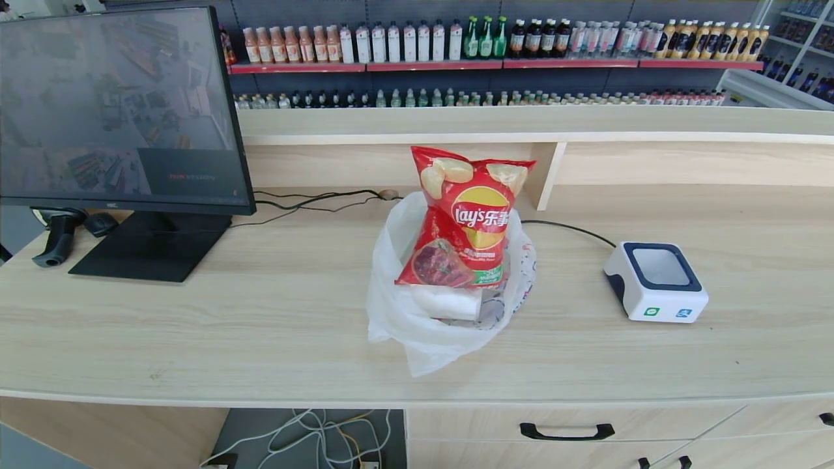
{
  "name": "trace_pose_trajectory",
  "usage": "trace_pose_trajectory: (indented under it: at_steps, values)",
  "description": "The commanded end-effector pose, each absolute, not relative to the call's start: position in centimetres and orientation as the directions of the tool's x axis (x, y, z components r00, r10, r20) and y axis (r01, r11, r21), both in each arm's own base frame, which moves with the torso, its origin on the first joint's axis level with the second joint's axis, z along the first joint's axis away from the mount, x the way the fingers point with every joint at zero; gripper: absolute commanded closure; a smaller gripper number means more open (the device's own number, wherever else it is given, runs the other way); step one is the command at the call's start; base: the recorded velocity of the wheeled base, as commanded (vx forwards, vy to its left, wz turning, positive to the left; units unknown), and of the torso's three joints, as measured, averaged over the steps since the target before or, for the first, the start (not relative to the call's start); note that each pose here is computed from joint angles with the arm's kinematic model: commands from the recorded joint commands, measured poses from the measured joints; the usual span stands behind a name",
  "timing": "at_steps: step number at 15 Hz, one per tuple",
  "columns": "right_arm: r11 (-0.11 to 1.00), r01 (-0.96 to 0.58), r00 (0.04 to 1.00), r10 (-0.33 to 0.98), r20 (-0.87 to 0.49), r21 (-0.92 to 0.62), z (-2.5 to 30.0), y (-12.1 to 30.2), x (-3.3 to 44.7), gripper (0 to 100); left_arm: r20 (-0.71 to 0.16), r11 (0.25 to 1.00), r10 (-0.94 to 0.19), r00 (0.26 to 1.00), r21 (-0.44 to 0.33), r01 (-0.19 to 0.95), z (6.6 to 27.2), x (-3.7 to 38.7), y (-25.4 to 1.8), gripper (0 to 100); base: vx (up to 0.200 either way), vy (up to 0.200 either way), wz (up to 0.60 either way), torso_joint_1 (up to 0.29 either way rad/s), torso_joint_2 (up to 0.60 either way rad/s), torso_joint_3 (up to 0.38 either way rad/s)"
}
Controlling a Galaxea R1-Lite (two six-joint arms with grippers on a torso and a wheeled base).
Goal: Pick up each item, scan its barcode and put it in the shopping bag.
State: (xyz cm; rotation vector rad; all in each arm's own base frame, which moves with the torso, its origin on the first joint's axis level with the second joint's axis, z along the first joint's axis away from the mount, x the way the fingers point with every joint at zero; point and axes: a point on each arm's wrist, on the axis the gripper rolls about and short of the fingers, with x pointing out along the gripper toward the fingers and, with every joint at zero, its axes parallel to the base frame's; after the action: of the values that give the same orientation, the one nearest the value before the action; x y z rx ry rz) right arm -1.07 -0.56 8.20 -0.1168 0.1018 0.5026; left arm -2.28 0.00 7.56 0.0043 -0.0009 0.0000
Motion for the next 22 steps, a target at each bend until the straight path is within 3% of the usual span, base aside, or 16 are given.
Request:
trace_pose_trajectory:
  at_steps: [1,6,9,11,14,18,22]
  values:
    - [0.964,-0.264,0.951,0.258,-0.171,-0.012,7.9,-0.2,-0.9,0,0.0,1.0,0.0,1.0,0.005,0.0,7.5,-2.3,0.0,0,0.0,0.0,0.0,0.0,0.0,0.0]
    - [0.996,-0.07,0.994,0.066,-0.084,-0.052,7.8,-0.1,-1.6,0,0.002,1.0,0.0,1.0,0.003,0.0,7.6,-2.3,0.0,0,0.0,0.0,0.0,0.0,0.0,0.0]
    - [0.998,-0.049,0.995,0.044,-0.092,-0.048,7.8,-0.1,-1.6,0,0.002,1.0,0.0,1.0,0.002,0.0,7.6,-2.3,0.0,0,0.0,0.0,0.0,0.0,0.0,0.0]
    - [0.998,0.046,0.993,-0.05,-0.107,-0.044,7.8,0.0,-1.5,0,0.0,1.0,0.0,1.0,0.003,0.0,7.6,-2.3,0.0,0,0.0,0.0,0.0,0.0,0.0,0.0]
    - [0.998,0.0,1.0,0.0,0.002,-0.057,7.6,0.0,-2.3,0,0.002,1.0,0.0,1.0,0.005,0.0,7.6,-2.3,0.0,0,0.0,0.0,0.0,0.0,0.0,0.0]
    - [0.999,0.005,1.0,-0.005,0.0,-0.041,7.6,0.0,-2.3,0,0.0,1.0,0.0,1.0,0.003,0.0,7.5,-2.3,0.0,0,0.0,0.0,0.0,0.0,0.0,0.0]
    - [1.0,0.003,1.0,-0.003,0.002,-0.026,7.6,0.0,-2.3,0,0.0,1.0,0.0,1.0,0.005,0.0,7.5,-2.3,0.0,0,0.0,0.0,-0.6,0.004,0.0,0.004]
